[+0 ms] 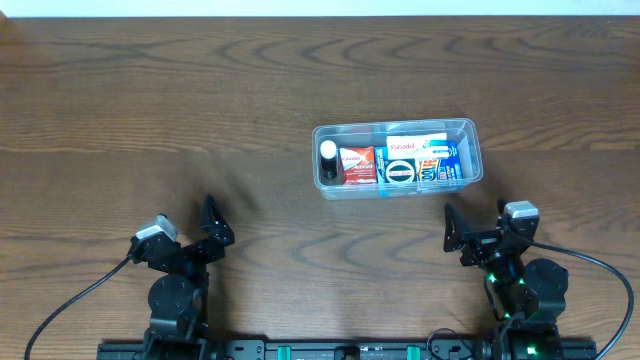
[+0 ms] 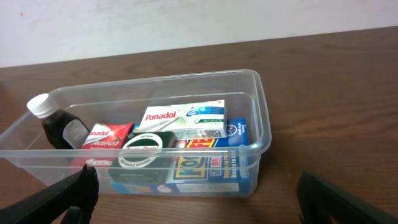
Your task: Pack container
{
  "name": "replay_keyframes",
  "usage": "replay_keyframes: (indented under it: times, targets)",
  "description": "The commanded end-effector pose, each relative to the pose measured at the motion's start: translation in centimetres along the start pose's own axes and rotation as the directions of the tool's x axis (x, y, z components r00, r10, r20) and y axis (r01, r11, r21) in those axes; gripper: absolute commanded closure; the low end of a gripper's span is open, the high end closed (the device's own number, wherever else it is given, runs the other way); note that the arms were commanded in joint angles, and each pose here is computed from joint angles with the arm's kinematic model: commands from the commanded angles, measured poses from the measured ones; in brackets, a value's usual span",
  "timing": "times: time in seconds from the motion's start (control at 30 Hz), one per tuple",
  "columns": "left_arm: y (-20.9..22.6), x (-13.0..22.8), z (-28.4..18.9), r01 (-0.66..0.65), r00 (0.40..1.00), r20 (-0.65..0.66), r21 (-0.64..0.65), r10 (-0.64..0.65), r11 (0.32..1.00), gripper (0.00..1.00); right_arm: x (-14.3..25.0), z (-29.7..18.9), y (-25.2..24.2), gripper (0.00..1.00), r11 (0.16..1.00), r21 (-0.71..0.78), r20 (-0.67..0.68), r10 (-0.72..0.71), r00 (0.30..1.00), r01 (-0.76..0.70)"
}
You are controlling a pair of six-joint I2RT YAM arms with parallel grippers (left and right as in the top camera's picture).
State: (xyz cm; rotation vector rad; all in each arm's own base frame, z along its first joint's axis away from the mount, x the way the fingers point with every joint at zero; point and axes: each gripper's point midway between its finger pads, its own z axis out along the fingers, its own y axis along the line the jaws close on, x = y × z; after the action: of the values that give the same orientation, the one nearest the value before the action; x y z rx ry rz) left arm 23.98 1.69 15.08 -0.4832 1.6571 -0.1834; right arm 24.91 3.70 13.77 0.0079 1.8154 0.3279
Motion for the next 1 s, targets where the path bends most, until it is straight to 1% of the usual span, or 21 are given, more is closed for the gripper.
replay_keyframes:
  times: [0.0, 0.1, 0.3, 0.47, 0.97]
  targets:
    - [1.0, 1.3, 0.3, -0.029, 0.999, -0.026, -0.034, 0.028, 0.999, 0.02, 0.1, 0.0, 0.1, 0.01, 1.0, -0.002, -0.001, -0.019, 1.0, 0.019]
    - [1.0, 1.3, 0.3, -0.029, 0.999, -0.026, -0.034, 0.028, 0.999, 0.02, 0.7, 0.0, -0.9, 0.01, 0.999, 0.049, -0.021, -0.013, 1.0, 0.014]
    - [1.0, 1.3, 0.3, -0.029, 0.999, -0.026, -0.034, 0.028, 0.999, 0.02, 1.4, 0.0, -1.0, 0.01, 0.998, 0.057, -0.052, -0.006, 0.999, 0.009]
    - [1.0, 1.3, 0.3, -0.028, 0.999, -0.026, -0.034, 0.027, 0.999, 0.02, 3.3, -0.2, -1.3, 0.01, 0.998, 0.07, -0.127, 0.012, 0.992, -0.004]
    - [1.0, 1.3, 0.3, -0.029, 0.999, -0.026, -0.034, 0.028, 0.999, 0.02, 3.4, -0.2, -1.3, 0.01, 0.997, 0.071, -0.13, 0.013, 0.991, -0.004]
